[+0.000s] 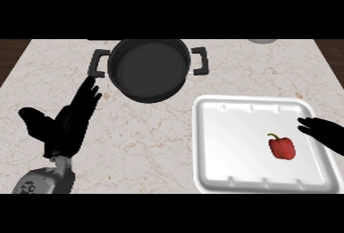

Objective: Pick the bell pepper from the tray and place it in the pot

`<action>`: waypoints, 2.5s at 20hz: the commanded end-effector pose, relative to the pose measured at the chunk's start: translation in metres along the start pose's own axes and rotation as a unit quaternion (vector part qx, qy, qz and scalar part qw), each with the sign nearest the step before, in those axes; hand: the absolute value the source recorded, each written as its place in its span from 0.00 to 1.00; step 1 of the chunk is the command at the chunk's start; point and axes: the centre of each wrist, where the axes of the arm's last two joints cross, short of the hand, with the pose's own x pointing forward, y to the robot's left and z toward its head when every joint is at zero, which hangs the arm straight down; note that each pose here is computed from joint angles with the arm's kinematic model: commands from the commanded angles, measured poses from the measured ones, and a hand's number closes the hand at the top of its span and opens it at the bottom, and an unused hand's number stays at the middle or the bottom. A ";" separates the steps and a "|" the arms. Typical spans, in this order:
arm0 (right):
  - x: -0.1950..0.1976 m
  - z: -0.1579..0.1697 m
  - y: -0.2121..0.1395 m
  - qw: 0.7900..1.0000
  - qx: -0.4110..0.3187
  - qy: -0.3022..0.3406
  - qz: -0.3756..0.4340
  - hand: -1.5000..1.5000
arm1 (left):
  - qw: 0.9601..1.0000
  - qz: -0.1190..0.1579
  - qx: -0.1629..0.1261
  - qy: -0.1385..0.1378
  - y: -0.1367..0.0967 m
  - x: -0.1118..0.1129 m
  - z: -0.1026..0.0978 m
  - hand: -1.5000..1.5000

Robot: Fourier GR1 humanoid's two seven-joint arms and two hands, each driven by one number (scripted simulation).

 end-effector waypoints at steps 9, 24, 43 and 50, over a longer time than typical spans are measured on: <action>0.012 -0.030 0.029 0.997 0.012 0.071 0.024 0.00 | 1.000 -0.005 0.006 0.001 0.006 0.007 0.009 0.50; 0.015 -0.072 0.072 0.988 0.060 0.110 0.090 0.00 | 1.000 -0.005 -0.005 0.002 -0.002 -0.023 0.019 0.50; -0.008 -0.081 0.053 0.997 0.029 0.016 0.073 1.00 | 1.000 0.008 -0.005 0.003 -0.004 -0.002 0.017 0.50; 0.053 -0.141 0.111 0.945 -0.017 0.316 -0.081 1.00 | 1.000 -0.006 0.002 -0.002 0.005 -0.004 0.010 0.50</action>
